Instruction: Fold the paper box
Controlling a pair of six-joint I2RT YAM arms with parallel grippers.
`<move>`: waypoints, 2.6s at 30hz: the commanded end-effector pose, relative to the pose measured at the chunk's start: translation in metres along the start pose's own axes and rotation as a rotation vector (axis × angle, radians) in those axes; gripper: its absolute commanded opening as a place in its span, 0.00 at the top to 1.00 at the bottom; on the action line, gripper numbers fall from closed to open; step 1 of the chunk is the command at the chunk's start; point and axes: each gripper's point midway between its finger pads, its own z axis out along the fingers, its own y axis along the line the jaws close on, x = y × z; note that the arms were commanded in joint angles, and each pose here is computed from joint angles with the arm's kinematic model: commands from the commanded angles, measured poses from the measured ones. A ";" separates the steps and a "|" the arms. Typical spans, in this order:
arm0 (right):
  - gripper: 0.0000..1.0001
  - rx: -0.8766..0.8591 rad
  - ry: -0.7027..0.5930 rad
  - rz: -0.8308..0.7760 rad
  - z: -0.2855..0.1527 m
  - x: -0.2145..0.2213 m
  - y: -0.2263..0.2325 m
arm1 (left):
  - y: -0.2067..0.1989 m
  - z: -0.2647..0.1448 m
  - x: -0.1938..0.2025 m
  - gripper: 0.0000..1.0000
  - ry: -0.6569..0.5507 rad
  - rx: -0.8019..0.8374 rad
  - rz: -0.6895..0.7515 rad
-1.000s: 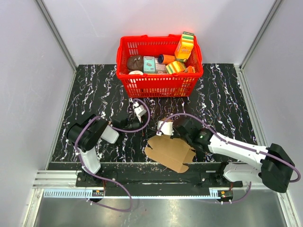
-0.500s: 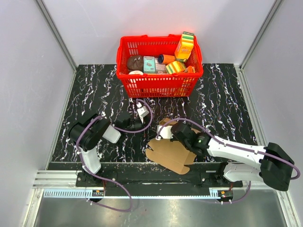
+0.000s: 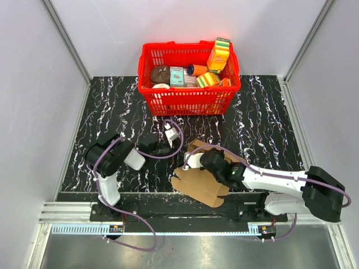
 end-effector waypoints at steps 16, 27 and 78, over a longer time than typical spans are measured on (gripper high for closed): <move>1.00 0.207 -0.037 -0.079 -0.016 -0.019 -0.005 | 0.004 0.001 -0.014 0.01 -0.093 -0.095 0.115; 1.00 0.262 -0.018 -0.124 -0.017 -0.027 0.010 | -0.008 -0.007 -0.013 0.01 -0.164 -0.136 0.131; 0.99 0.277 -0.044 -0.073 -0.021 -0.030 0.021 | -0.042 -0.085 0.002 0.01 -0.281 -0.305 0.078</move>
